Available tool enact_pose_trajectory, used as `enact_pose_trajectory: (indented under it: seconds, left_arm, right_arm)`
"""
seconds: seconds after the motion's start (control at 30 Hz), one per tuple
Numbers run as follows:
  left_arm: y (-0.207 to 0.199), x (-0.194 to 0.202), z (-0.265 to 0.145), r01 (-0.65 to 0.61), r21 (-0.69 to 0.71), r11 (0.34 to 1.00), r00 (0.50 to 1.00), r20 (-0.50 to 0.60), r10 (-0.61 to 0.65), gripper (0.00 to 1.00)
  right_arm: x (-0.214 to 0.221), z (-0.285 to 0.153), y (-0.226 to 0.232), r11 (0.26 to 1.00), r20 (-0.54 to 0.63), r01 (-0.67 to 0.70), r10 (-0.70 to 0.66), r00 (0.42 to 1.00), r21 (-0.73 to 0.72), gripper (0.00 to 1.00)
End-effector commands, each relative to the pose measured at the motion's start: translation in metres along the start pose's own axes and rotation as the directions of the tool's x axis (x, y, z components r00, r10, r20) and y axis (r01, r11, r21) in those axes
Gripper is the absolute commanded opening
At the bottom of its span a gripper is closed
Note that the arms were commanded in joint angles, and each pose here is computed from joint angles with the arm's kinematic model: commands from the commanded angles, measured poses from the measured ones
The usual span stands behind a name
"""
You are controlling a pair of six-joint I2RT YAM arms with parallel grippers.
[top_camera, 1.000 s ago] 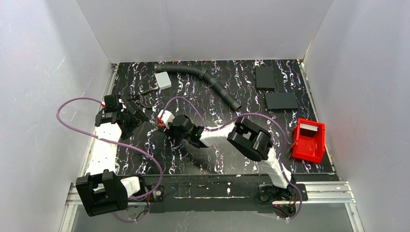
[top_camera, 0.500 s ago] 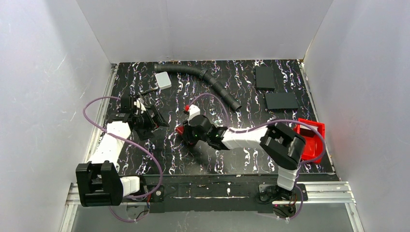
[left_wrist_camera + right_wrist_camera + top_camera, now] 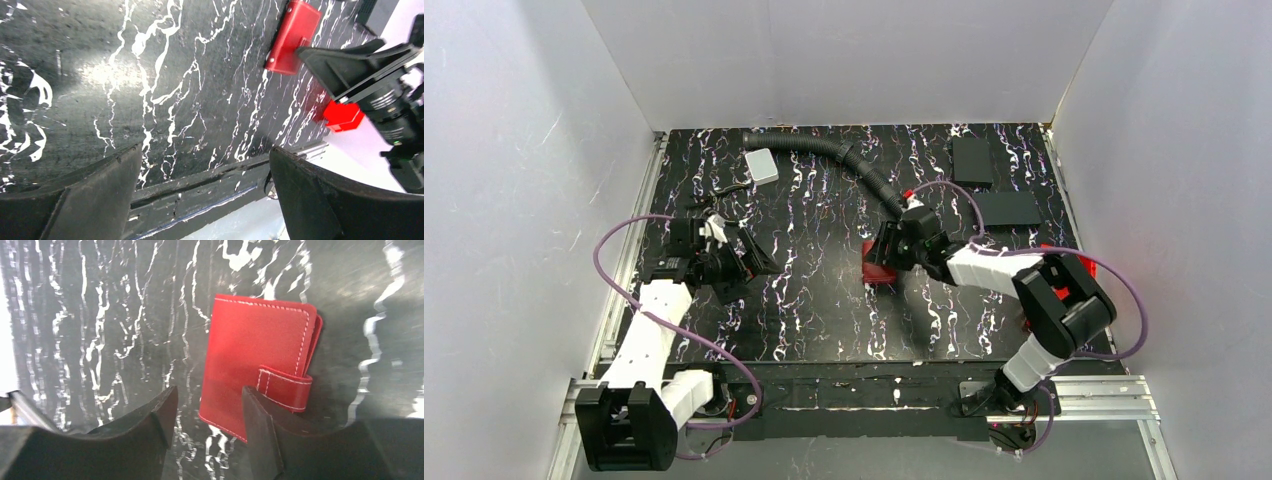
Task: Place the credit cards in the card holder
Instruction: Move the card holder to the center of the board, then turn over the card holder at the center of the board.
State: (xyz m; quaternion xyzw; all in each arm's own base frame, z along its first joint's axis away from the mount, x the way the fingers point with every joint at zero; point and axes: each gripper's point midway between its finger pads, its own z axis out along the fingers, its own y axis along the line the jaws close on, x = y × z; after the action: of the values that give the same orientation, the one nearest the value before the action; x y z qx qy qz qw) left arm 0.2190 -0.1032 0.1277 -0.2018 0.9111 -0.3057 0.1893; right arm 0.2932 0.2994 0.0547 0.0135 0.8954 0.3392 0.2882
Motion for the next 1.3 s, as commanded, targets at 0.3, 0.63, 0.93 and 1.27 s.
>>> enact_pose_trajectory:
  seconds: [0.3, 0.63, 0.93, 1.27]
  left_arm:
    - [-0.013, -0.005, -0.003, -0.139, -0.019, 0.99, 0.989, -0.047, 0.138, 0.98]
    - [0.015, -0.014, 0.002, -0.237, -0.167, 0.957, 0.971, -0.033, 0.235, 0.98]
    - [0.01, -0.011, 0.01, -0.273, -0.142, 0.951, 0.962, -0.052, 0.268, 0.98]
    - [0.011, -0.01, 0.013, -0.277, -0.139, 0.951, 0.961, -0.066, 0.27, 0.98]
  right_arm:
    - [-0.034, -0.05, 0.001, 0.74, -0.029, 0.53, -0.571, 0.82, 0.414, 0.89]
    - [-0.045, -0.035, -0.002, 0.643, -0.035, 0.48, -0.576, 0.816, 0.598, 0.91]
    - [-0.031, -0.014, -0.005, 0.677, -0.036, 0.449, -0.531, 0.847, 0.583, 0.9]
    - [-0.003, 0.004, -0.03, 0.696, -0.061, 0.424, -0.482, 0.874, 0.58, 0.93]
